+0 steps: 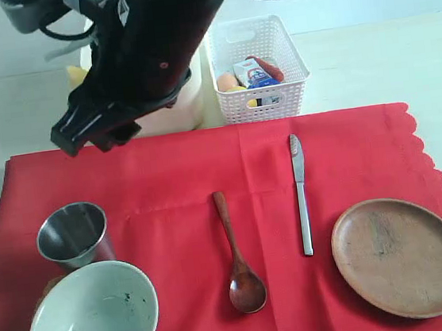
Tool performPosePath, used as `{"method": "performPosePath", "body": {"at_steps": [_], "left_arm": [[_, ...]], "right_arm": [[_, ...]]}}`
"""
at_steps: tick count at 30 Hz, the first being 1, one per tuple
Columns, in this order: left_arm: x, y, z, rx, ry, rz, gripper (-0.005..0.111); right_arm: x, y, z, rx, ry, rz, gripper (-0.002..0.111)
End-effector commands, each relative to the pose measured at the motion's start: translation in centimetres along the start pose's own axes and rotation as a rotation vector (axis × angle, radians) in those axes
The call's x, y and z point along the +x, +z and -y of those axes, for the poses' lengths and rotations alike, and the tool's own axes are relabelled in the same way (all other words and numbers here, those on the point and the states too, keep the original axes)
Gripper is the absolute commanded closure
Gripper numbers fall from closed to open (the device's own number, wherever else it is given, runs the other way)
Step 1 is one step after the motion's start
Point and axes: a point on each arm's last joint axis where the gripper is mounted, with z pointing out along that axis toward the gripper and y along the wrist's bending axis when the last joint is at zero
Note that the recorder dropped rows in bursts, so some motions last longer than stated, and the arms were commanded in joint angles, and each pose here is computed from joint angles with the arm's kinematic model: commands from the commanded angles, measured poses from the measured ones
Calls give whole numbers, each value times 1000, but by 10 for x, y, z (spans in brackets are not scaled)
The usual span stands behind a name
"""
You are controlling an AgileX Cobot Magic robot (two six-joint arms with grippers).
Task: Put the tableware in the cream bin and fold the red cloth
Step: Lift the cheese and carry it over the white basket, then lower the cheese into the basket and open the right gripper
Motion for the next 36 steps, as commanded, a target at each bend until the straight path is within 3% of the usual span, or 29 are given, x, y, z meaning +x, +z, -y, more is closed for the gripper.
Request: {"method": "performPosePath", "body": {"at_steps": [1,22,36], "left_arm": [[-1,0,0,5,-5,14,31],[-1,0,0,5,-5,14,31],[-1,0,0,5,-5,14,31]], "right_arm": [[-9,-16,16,30,34,43,108],[-11,-43,112,171,250,94,108],[20,10,185,235,444,-15,108]]}}
